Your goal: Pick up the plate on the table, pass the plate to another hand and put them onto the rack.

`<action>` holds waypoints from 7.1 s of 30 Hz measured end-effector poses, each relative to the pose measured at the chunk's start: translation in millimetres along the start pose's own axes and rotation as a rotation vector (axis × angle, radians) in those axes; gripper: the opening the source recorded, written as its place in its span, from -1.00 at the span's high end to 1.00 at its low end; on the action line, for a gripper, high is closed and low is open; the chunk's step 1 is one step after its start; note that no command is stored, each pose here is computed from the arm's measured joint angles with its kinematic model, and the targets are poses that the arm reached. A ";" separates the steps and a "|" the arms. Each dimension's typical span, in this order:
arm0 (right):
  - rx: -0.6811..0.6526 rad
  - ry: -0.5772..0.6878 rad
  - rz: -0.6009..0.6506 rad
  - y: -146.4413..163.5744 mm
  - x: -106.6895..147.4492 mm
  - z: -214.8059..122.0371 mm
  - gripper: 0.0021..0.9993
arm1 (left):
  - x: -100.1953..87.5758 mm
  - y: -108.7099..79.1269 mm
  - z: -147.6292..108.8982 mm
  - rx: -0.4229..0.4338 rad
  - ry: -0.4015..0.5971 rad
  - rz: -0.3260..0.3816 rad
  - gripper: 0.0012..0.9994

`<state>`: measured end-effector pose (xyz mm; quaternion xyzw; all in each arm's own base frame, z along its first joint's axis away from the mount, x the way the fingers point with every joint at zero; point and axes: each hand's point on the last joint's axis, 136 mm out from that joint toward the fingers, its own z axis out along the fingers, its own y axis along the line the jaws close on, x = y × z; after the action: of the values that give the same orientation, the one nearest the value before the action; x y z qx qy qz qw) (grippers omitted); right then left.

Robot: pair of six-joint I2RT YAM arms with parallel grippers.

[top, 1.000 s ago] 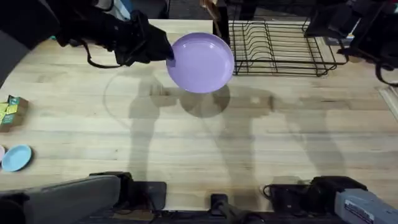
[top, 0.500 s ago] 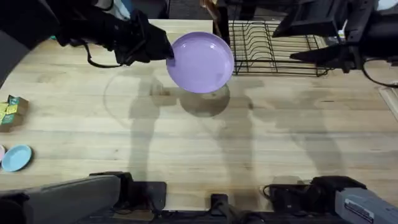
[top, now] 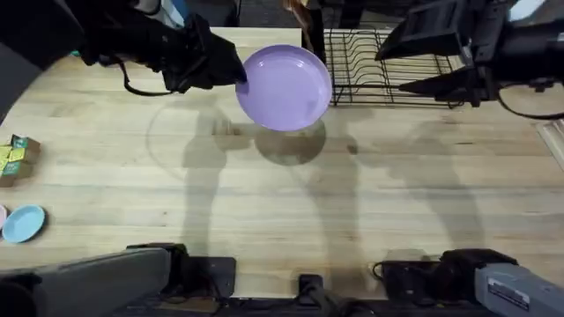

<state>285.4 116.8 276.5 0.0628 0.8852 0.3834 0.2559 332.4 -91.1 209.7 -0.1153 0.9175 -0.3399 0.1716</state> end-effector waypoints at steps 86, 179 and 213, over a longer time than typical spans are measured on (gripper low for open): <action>-0.009 0.040 -0.159 -16.5 -37.7 119.7 0.94 | 3.4 -1.4 0.0 0.010 0.015 -0.022 -0.99; 0.379 -0.459 -1.595 -95.7 -210.7 64.4 0.95 | 3.4 -1.4 0.0 0.010 0.015 -0.022 -0.99; 0.323 -0.199 -1.432 -181.8 -175.8 116.0 -0.94 | 3.4 -1.5 0.0 0.010 0.015 -0.042 -0.99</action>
<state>510.4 10.8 151.8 -0.4587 0.7275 -0.0201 0.5098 329.4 -93.3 209.9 -0.1309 0.9144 -0.3489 0.1582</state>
